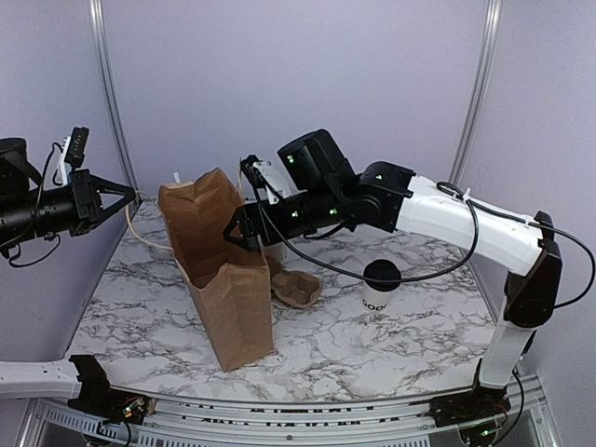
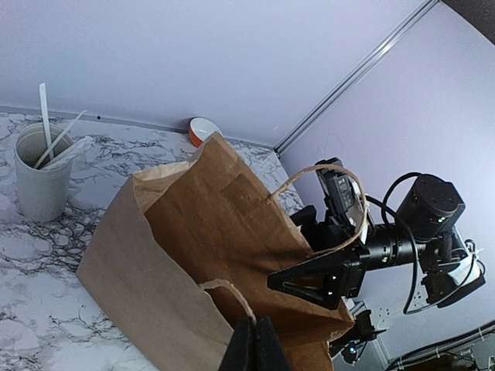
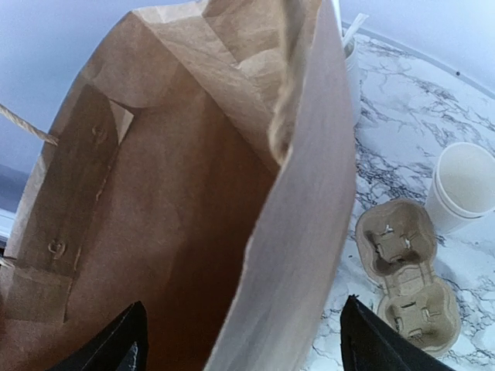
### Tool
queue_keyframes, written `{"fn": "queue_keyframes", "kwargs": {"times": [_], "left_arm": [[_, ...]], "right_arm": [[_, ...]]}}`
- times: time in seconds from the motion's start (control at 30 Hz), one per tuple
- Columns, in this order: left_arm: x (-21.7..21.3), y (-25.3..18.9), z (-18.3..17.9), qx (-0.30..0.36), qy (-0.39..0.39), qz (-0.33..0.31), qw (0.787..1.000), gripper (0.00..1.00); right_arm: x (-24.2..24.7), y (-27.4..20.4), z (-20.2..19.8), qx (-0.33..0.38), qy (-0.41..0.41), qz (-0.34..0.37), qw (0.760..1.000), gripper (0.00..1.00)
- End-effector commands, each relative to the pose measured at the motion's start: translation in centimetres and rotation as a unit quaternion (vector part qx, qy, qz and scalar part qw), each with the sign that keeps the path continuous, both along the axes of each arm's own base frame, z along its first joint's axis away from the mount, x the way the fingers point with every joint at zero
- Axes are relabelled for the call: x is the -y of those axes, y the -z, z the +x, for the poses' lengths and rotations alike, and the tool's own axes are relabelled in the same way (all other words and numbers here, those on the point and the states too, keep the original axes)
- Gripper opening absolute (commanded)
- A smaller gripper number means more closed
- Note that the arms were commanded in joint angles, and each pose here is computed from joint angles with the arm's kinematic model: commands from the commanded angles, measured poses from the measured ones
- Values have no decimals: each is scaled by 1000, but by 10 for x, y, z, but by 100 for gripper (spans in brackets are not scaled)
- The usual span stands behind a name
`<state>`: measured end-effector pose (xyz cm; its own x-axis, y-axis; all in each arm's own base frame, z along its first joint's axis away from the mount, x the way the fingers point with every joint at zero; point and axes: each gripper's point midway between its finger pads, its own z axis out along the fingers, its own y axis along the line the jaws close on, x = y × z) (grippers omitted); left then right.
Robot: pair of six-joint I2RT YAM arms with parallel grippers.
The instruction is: Pack the takeout coffee
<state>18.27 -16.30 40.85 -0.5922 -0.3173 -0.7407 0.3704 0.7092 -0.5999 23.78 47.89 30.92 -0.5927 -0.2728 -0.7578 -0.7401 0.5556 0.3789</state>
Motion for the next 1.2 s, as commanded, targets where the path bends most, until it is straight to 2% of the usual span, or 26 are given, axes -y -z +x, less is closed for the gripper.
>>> {"fn": "queue_keyframes", "kwargs": {"times": [0.0,0.37,0.6,0.7,0.83,1.17], "left_arm": [[-3,-10,2,22,2,34,999,0],[-13,-4,2,21,-6,78,997,0],[15,-11,-18,38,98,65,992,0],[27,-18,-26,55,141,62,987,0],[31,-23,-28,73,162,75,981,0],[34,-34,-20,108,162,93,976,0]], "right_arm": [[14,-25,7,33,19,4,999,83],[33,-4,-2,34,12,-38,999,87],[63,15,16,26,74,-60,995,87],[75,37,28,1,101,-59,993,85],[82,68,44,-33,131,-48,990,82],[51,145,69,-101,154,-44,982,80]]}}
